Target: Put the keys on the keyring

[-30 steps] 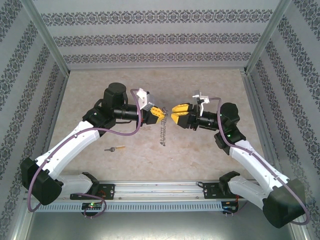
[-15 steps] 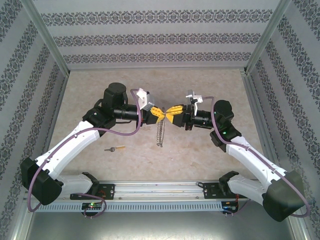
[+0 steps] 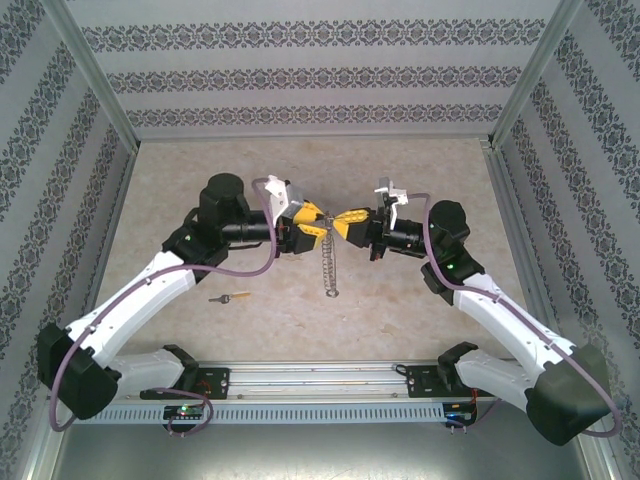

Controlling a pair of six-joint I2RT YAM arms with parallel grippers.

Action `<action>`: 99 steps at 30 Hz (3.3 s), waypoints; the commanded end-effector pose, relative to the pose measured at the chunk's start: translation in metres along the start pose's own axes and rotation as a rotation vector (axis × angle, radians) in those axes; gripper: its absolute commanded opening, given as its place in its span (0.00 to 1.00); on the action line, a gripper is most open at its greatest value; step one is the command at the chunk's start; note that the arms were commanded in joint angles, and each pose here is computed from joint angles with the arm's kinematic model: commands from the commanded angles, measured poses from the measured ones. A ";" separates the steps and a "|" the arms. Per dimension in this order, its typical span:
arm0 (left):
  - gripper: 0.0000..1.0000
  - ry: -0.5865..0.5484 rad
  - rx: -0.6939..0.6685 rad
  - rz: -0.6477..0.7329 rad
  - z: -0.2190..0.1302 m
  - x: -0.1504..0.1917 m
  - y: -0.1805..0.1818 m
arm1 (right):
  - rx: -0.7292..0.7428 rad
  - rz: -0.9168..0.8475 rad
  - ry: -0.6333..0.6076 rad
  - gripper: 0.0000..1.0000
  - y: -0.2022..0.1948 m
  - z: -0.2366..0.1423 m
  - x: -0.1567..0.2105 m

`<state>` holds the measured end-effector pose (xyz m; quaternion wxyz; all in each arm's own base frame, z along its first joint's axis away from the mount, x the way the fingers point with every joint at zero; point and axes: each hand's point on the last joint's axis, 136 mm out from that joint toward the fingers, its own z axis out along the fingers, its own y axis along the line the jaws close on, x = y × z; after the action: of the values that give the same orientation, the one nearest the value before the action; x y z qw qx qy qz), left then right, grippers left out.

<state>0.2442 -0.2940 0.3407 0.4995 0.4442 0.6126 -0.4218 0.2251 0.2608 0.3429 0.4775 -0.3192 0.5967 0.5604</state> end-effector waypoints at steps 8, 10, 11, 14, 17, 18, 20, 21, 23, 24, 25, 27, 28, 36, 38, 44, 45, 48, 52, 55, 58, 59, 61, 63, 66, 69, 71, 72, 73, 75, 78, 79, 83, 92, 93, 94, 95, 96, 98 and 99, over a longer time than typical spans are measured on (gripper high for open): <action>0.48 -0.297 -0.146 -0.117 -0.019 -0.058 0.015 | 0.066 -0.124 -0.191 0.00 0.008 -0.012 -0.048; 0.47 -0.316 -0.110 -0.152 -0.015 -0.058 0.013 | 0.078 -0.131 -0.222 0.00 0.008 -0.013 -0.054; 0.46 -0.322 -0.097 -0.164 -0.014 -0.059 0.013 | 0.085 -0.128 -0.234 0.00 0.007 -0.013 -0.055; 0.44 -0.340 -0.064 -0.193 -0.011 -0.060 0.011 | 0.080 -0.136 -0.282 0.00 0.011 -0.015 -0.064; 0.43 -0.353 -0.041 -0.203 -0.011 -0.062 0.009 | 0.070 -0.134 -0.297 0.00 0.013 -0.014 -0.068; 0.43 -0.353 -0.036 -0.204 -0.011 -0.063 0.008 | 0.067 -0.133 -0.296 0.00 0.014 -0.013 -0.068; 0.43 -0.348 -0.032 -0.201 -0.010 -0.063 0.007 | 0.053 -0.127 -0.286 0.00 0.014 -0.010 -0.067; 0.43 -0.349 -0.029 -0.198 -0.011 -0.064 0.006 | 0.047 -0.122 -0.281 0.00 0.014 -0.009 -0.066; 0.43 -0.341 -0.020 -0.193 -0.010 -0.064 0.005 | 0.035 -0.119 -0.272 0.00 0.016 -0.006 -0.065; 0.43 -0.336 -0.014 -0.189 -0.010 -0.065 0.004 | 0.032 -0.117 -0.269 0.00 0.016 -0.006 -0.064; 0.43 -0.330 -0.008 -0.188 -0.009 -0.065 0.003 | 0.030 -0.115 -0.267 0.00 0.016 -0.005 -0.064; 0.43 -0.323 0.008 -0.191 -0.007 -0.066 0.001 | 0.028 -0.114 -0.266 0.00 0.016 -0.004 -0.063; 0.43 -0.321 0.017 -0.193 -0.006 -0.067 0.001 | 0.026 -0.114 -0.265 0.00 0.016 -0.003 -0.063; 0.43 -0.322 0.035 -0.209 -0.001 -0.067 0.003 | -0.006 -0.112 -0.244 0.00 0.020 0.002 -0.062; 0.43 -0.323 0.036 -0.203 -0.001 -0.069 0.003 | -0.010 -0.108 -0.237 0.00 0.020 0.003 -0.060; 0.43 -0.318 0.043 -0.198 0.000 -0.072 0.003 | -0.019 -0.107 -0.229 0.00 0.021 0.005 -0.058; 0.43 -0.318 0.045 -0.198 0.000 -0.071 0.003 | -0.020 -0.106 -0.227 0.00 0.021 0.005 -0.058; 0.42 -0.317 0.050 -0.196 0.001 -0.072 0.002 | -0.022 -0.104 -0.223 0.00 0.021 0.005 -0.057; 0.42 -0.308 0.061 -0.196 0.002 -0.071 0.001 | -0.022 -0.105 -0.223 0.00 0.021 0.005 -0.057; 0.41 -0.292 0.069 -0.195 0.004 -0.068 0.000 | -0.022 -0.105 -0.222 0.00 0.021 0.005 -0.056; 0.40 -0.281 0.076 -0.194 0.005 -0.065 0.000 | -0.024 -0.107 -0.220 0.00 0.022 0.005 -0.056; 0.39 -0.280 0.079 -0.193 0.005 -0.065 -0.001 | -0.023 -0.107 -0.220 0.00 0.022 0.005 -0.056; 0.38 -0.276 0.087 -0.192 0.005 -0.064 -0.002 | -0.020 -0.105 -0.219 0.00 0.021 0.005 -0.056; 0.37 -0.274 0.096 -0.189 0.005 -0.064 -0.004 | -0.017 -0.105 -0.220 0.00 0.020 0.005 -0.056; 0.35 -0.277 0.108 -0.188 0.005 -0.064 -0.006 | -0.009 -0.106 -0.228 0.00 0.020 0.004 -0.057; 0.40 -0.305 0.082 -0.206 0.003 -0.066 -0.002 | 0.009 -0.104 -0.249 0.00 0.018 0.002 -0.060; 0.44 -0.357 0.028 -0.228 -0.002 -0.069 0.007 | 0.013 -0.106 -0.277 0.00 0.019 0.000 -0.064; 0.44 -0.387 0.014 -0.234 -0.004 -0.070 0.008 | 0.011 -0.108 -0.290 0.00 0.020 -0.001 -0.066; 0.44 -0.412 0.003 -0.243 -0.007 -0.072 0.010 | 0.007 -0.113 -0.304 0.00 0.022 -0.002 -0.069; 0.41 -0.430 -0.004 -0.255 -0.010 -0.074 0.011 | 0.003 -0.122 -0.327 0.00 0.026 -0.004 -0.073; 0.32 -0.437 -0.001 -0.266 -0.010 -0.074 0.011 | -0.001 -0.136 -0.359 0.00 0.032 -0.007 -0.080; 0.28 -0.438 -0.001 -0.268 -0.010 -0.073 0.011 | -0.002 -0.142 -0.373 0.00 0.034 -0.008 -0.083; 0.16 -0.435 0.012 -0.277 -0.009 -0.071 0.010 | 0.010 -0.152 -0.425 0.00 0.037 -0.013 -0.092; 0.16 -0.429 0.075 -0.296 -0.002 -0.072 0.003 | 0.002 -0.129 -0.504 0.00 0.033 -0.013 -0.102; 0.16 -0.430 0.079 -0.294 -0.002 -0.073 0.002 | 0.001 -0.125 -0.509 0.00 0.032 -0.012 -0.103; 0.16 -0.428 0.083 -0.295 -0.001 -0.073 0.001 | 0.001 -0.120 -0.514 0.00 0.030 -0.012 -0.102; 0.16 -0.428 0.087 -0.294 -0.001 -0.073 0.001 | 0.002 -0.114 -0.521 0.00 0.029 -0.011 -0.103; 0.16 -0.428 0.090 -0.295 0.000 -0.074 0.000 | 0.003 -0.108 -0.525 0.00 0.027 -0.010 -0.102; 0.17 -0.429 0.093 -0.294 0.002 -0.073 -0.001 | 0.000 -0.095 -0.533 0.00 0.025 -0.007 -0.101; 0.17 -0.432 0.096 -0.292 0.002 -0.075 -0.001 | -0.004 -0.086 -0.535 0.00 0.023 -0.005 -0.100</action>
<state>0.2654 -0.3009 0.3929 0.5211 0.2538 0.5661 -0.5862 0.2457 0.2485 0.4272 0.6230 -0.1948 0.4758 0.5895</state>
